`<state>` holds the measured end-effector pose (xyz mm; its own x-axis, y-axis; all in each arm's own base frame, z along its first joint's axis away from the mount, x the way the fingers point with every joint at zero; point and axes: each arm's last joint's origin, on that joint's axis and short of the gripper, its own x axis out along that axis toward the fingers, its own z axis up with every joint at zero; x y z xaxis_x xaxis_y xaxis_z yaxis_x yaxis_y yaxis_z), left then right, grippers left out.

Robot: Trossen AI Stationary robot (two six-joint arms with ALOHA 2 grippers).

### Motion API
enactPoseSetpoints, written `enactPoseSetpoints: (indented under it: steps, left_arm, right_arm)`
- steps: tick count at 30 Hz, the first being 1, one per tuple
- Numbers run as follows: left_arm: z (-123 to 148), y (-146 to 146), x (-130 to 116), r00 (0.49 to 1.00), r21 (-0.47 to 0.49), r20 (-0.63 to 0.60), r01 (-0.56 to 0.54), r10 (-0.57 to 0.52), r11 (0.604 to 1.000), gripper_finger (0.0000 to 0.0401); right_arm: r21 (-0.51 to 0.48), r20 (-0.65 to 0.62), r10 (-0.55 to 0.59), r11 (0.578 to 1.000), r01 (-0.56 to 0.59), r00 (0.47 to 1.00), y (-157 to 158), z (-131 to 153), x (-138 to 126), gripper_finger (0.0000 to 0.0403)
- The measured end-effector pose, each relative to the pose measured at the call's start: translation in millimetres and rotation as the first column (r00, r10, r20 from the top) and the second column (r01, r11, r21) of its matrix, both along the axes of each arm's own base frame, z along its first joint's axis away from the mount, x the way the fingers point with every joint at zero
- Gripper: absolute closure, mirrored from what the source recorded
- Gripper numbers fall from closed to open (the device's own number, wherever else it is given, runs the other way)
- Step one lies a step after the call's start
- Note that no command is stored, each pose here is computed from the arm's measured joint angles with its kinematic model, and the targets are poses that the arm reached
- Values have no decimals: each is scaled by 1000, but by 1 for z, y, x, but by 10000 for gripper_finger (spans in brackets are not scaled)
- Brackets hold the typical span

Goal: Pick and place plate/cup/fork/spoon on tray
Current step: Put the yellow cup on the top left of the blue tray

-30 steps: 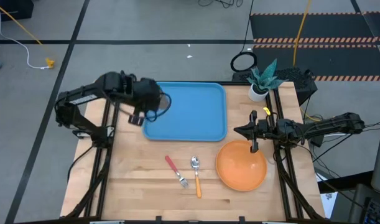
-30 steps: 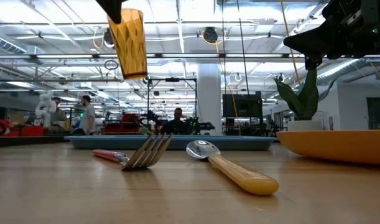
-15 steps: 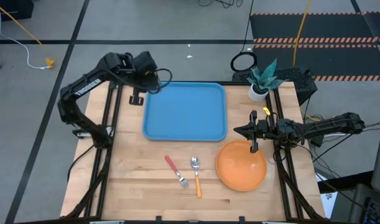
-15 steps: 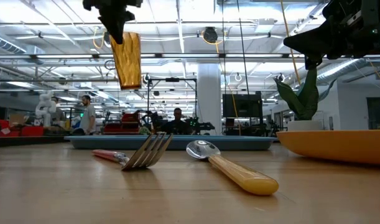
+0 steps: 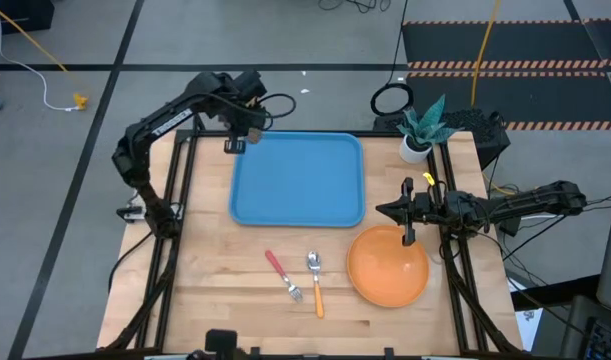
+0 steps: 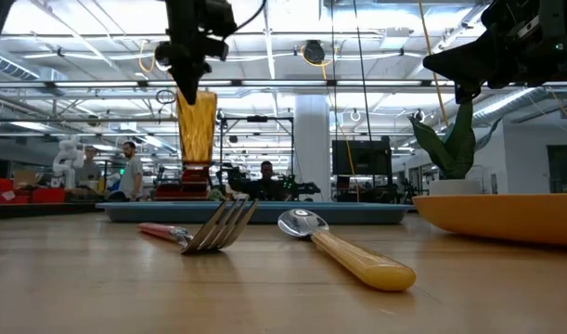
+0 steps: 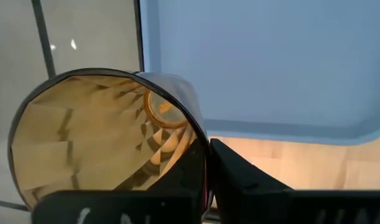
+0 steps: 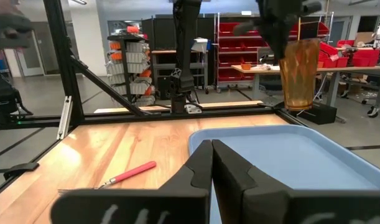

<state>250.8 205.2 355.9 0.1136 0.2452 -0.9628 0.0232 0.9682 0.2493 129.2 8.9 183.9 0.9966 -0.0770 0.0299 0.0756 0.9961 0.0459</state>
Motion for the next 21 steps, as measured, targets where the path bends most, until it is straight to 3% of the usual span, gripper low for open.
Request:
enactPoseSetpoints:
  steps: [7,21]
  left_arm:
    - [-22,21,5,998,-99,-5,-55,55,994,390]
    - [-33,38,7,984,-107,26,-174,178,979,383]
  right_arm:
    - [9,-25,1,1000,0,1000,0,-3,0,403]
    - [23,-25,2,1000,-2,1000,0,-3,0,403]
